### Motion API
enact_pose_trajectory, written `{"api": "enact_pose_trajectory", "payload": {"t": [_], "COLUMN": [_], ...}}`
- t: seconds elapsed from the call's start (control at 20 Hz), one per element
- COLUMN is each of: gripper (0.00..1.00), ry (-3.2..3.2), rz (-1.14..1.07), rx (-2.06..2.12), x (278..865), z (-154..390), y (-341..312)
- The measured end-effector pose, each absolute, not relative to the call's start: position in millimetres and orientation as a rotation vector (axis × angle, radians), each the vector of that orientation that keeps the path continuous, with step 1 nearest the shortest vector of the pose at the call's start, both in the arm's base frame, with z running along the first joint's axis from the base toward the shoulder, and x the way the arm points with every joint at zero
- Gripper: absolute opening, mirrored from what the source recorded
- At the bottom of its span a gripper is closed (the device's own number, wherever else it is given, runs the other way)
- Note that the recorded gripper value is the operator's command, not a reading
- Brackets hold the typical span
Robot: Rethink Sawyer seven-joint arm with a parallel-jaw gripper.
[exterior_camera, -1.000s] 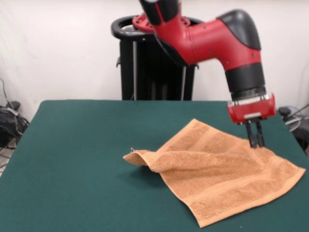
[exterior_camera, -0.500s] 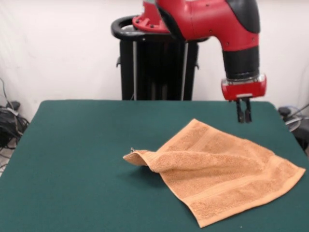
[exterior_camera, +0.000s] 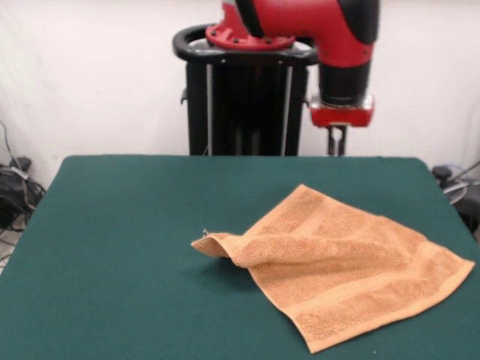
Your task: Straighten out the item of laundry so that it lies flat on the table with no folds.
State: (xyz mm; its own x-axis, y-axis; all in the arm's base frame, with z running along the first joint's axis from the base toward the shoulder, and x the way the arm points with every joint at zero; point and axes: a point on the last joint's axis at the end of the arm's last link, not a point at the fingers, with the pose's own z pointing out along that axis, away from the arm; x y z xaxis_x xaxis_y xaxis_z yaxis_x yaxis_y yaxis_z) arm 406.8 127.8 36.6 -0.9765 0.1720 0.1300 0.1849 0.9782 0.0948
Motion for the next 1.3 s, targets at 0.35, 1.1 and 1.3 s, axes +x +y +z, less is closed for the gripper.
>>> {"api": "enact_pose_trajectory", "payload": {"t": [0.35, 1.1, 1.3], "gripper": [0.0, 0.0, 0.0], "ry": [-2.958, -3.085, -3.173], "rz": [-0.137, -0.247, -0.329], "rx": [-0.287, -0.413, -0.416], "x": [398.1, 423.8, 437.1], "z": [44.6, 50.1, 53.7], "y": [80.4, 35.8, 44.0]}}
